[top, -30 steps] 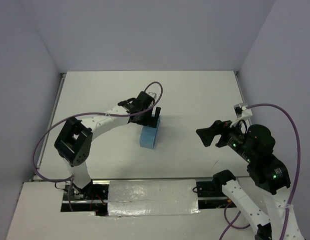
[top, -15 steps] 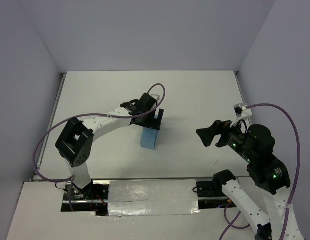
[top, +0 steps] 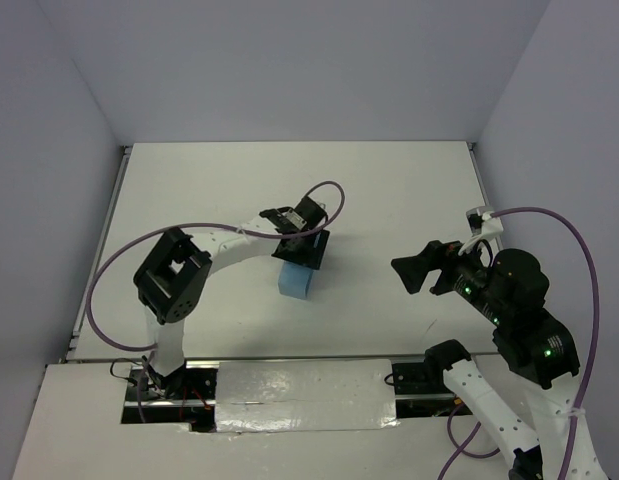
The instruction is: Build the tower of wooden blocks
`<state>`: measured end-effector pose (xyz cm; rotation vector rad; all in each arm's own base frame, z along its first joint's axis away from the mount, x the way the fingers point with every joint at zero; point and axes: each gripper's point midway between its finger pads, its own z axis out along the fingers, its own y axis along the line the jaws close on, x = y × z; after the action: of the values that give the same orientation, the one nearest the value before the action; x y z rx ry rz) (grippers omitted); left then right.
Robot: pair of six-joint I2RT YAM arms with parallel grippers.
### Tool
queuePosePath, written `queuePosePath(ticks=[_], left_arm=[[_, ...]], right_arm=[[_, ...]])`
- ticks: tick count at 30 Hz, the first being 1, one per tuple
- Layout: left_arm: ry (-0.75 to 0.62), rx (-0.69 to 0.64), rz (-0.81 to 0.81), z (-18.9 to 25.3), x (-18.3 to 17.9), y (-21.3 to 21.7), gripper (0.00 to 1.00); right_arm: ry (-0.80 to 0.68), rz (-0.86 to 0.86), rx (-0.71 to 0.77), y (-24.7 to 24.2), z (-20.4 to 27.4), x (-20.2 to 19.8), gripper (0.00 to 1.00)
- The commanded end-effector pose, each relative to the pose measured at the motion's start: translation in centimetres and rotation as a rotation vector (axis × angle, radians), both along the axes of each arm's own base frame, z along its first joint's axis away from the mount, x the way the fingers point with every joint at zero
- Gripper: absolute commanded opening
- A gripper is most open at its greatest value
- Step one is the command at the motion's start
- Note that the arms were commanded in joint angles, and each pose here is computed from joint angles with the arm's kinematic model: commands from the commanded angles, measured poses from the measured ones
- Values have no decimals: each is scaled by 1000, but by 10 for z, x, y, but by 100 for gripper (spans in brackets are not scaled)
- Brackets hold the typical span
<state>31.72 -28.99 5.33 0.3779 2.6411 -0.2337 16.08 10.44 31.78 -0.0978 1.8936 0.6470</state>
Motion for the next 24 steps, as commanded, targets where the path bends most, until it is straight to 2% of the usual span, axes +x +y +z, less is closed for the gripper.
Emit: queuePosePath(ticks=[1, 5, 6, 7, 8, 10, 11, 12, 13, 15, 16, 21, 24], left_arm=[[-55, -5, 16, 18, 9, -11, 85], [-150, 2, 24, 57, 25, -33, 36], [-182, 36, 34, 70, 32, -40, 19], [-160, 97, 42, 56, 30, -31, 15], [-209, 81, 43, 78, 39, -46, 14], [-205, 159, 47, 62, 48, -53, 9], [-240, 182, 61, 76, 56, -58, 6], [-221, 245, 67, 52, 62, -60, 2], [-268, 221, 87, 72, 74, -72, 0], [-243, 376, 90, 42, 73, -62, 0], [-267, 377, 94, 49, 75, -68, 0], [-294, 467, 102, 26, 72, -55, 2], [-355, 592, 106, 30, 73, -42, 5]], right_arm=[[-43, 18, -2, 4, 7, 6, 100], [-45, 10, -6, 2, 9, 6, 100], [-51, -2, -11, -1, 11, 6, 100], [-53, -9, -14, -2, 11, 6, 100], [-58, -20, -14, -4, 14, 5, 100], [-72, -53, -18, -11, 18, 4, 100], [-74, -61, -16, -12, 20, 3, 100], [-76, -70, -17, -14, 21, 2, 100], [-75, -93, -21, -18, 22, 3, 100], [-68, -112, -30, -22, 21, 3, 100], [-75, -130, -32, -26, 23, 2, 100], [-103, -166, -18, -34, 34, -5, 100], [-127, -213, 1, -43, 43, -9, 100]])
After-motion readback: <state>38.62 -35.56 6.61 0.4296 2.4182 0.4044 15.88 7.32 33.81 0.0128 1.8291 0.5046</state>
